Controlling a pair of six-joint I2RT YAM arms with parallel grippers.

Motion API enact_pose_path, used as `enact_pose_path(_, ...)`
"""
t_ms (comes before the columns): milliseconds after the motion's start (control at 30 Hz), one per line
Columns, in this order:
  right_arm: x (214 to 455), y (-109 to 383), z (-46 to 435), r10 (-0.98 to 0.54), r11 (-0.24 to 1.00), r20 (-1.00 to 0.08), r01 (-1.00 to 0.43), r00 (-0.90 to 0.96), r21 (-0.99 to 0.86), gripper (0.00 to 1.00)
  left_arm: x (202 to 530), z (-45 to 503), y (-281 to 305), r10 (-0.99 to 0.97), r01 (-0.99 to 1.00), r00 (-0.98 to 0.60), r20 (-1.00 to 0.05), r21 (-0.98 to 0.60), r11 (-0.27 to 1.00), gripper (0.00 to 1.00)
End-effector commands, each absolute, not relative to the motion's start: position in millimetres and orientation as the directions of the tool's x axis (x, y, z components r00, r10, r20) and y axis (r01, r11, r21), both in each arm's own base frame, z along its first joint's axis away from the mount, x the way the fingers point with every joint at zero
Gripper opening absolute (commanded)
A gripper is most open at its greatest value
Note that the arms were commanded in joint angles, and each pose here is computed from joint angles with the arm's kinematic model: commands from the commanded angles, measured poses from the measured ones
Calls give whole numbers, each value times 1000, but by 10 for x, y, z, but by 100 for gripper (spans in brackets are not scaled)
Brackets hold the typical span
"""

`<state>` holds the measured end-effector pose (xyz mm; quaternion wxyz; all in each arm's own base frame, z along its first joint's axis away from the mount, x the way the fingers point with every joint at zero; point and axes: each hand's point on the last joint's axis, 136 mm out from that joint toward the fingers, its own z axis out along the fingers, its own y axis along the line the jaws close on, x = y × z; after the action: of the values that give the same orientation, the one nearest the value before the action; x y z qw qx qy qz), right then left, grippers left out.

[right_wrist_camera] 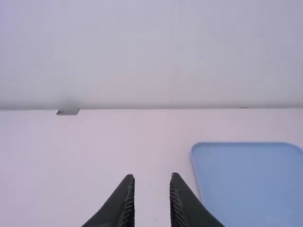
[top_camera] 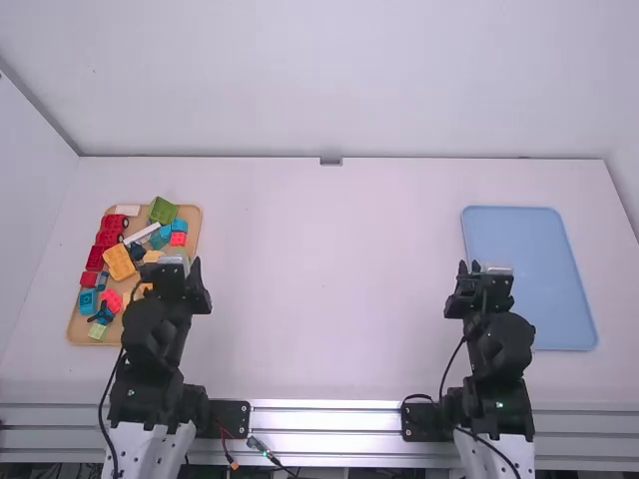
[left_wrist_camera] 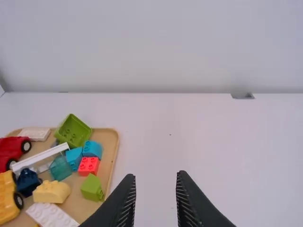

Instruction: Assemble lego blocks to make yellow taxi

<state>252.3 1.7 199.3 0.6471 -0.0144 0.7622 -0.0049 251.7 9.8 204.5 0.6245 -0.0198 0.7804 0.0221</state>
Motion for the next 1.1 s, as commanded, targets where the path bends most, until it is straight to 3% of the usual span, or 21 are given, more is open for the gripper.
enact_pose_path(0, 2557, 23, 2246, -37, 999, -988, -18, -151, -34, 22, 2557, 2256, 131, -15, -84, -217, -976, 4, 996, 27)
enact_pose_path(200, 2671, 27, 2440, -52, 999, -974, -24, -221, -48, 31, 2703, 2393, 249, -6, -151, -287, -958, 39, 988, 38)
enact_pose_path(367, 2841, 30, 2610, -67, 998, -956, -32, -285, -61, 41, 2857, 2397, 501, -95, -322, -329, -939, 17, 947, 49)
enact_pose_path(733, 3305, 62, 2847, -101, 995, -906, -60, -410, -84, 60, 3247, 2401, 873, -203, -369, -451, -869, -25, 929, 70)
enact_pose_path(933, 3535, 156, 2865, -162, 986, -864, -115, -478, -121, 70, 3354, 2178, 1312, -340, -446, -518, -785, -92, 890, 80)
enact_pose_path(1067, 3698, 259, 2852, -203, 978, -828, -157, -523, -140, 76, 3309, 1793, 1775, -463, -566, -574, -675, -81, 820, 86)
